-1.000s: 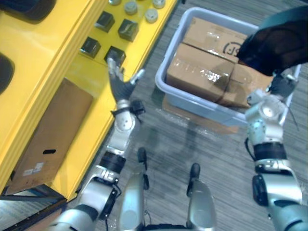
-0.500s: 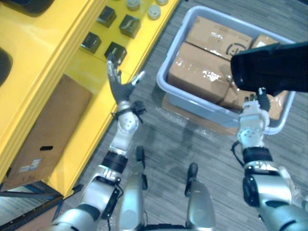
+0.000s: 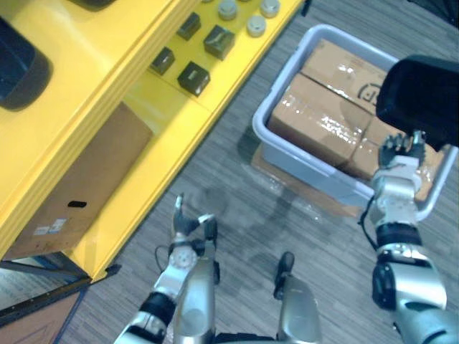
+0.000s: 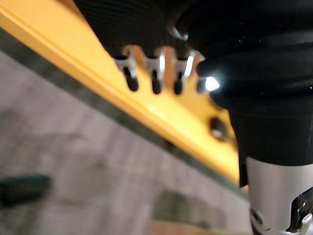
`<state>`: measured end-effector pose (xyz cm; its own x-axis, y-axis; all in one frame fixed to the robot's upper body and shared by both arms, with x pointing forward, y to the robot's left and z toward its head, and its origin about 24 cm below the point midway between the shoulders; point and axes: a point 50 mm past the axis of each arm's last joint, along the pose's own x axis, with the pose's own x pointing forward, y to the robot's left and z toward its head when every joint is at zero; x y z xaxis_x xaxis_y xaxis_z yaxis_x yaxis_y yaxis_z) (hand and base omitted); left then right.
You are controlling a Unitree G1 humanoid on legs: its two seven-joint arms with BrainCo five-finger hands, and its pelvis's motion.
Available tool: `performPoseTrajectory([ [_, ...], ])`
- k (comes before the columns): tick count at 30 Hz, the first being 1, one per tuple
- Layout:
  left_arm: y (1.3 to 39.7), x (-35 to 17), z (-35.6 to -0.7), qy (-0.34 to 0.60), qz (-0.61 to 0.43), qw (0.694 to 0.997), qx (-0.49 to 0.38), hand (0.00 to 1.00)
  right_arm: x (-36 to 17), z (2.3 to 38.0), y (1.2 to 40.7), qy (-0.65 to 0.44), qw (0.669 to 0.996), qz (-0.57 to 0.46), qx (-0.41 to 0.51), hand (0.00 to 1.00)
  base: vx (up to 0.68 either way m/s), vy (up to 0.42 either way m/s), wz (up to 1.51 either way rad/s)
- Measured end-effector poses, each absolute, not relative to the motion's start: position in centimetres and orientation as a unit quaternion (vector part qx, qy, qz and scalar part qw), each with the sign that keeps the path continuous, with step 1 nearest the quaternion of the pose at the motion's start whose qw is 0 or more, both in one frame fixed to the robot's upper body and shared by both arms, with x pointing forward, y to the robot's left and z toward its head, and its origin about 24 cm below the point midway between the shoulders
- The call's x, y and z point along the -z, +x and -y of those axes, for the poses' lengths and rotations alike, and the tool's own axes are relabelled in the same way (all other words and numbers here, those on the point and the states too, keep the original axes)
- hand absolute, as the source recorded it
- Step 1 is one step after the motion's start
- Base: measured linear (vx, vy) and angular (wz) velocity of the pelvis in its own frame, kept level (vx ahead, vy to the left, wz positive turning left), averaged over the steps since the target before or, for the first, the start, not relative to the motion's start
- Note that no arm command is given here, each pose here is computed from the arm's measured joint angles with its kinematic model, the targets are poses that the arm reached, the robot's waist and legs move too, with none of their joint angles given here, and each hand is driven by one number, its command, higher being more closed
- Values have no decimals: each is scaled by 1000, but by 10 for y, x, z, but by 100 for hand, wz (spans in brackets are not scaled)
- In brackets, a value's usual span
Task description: Walk over and take plastic housings, then place them on the shelf
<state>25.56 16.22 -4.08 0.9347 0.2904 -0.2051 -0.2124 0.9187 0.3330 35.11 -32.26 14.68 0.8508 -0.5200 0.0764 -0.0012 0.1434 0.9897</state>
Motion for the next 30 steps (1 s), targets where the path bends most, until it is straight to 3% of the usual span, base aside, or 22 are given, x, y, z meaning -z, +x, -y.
performPoseTrajectory([
  [9,207,83,-185,178,-220,948,-144,0,-149,353,344,641,719,176,203,100,-2,-21,10],
  [17,212,73,-184,156,-166,963,-145,0,-146,339,351,609,764,111,180,100,12,-52,4],
  [20,230,40,-180,120,-75,977,-157,0,-140,334,351,581,788,89,182,100,3,-46,13],
  [23,250,-27,-167,66,88,983,-148,0,-129,326,350,572,796,75,180,100,-28,-52,11],
  [25,256,-95,-155,66,253,959,-113,0,-125,319,350,572,798,71,172,100,-32,-50,11],
  [30,246,-192,-135,101,483,869,-46,0,-100,305,348,554,811,38,182,100,24,-66,0],
])
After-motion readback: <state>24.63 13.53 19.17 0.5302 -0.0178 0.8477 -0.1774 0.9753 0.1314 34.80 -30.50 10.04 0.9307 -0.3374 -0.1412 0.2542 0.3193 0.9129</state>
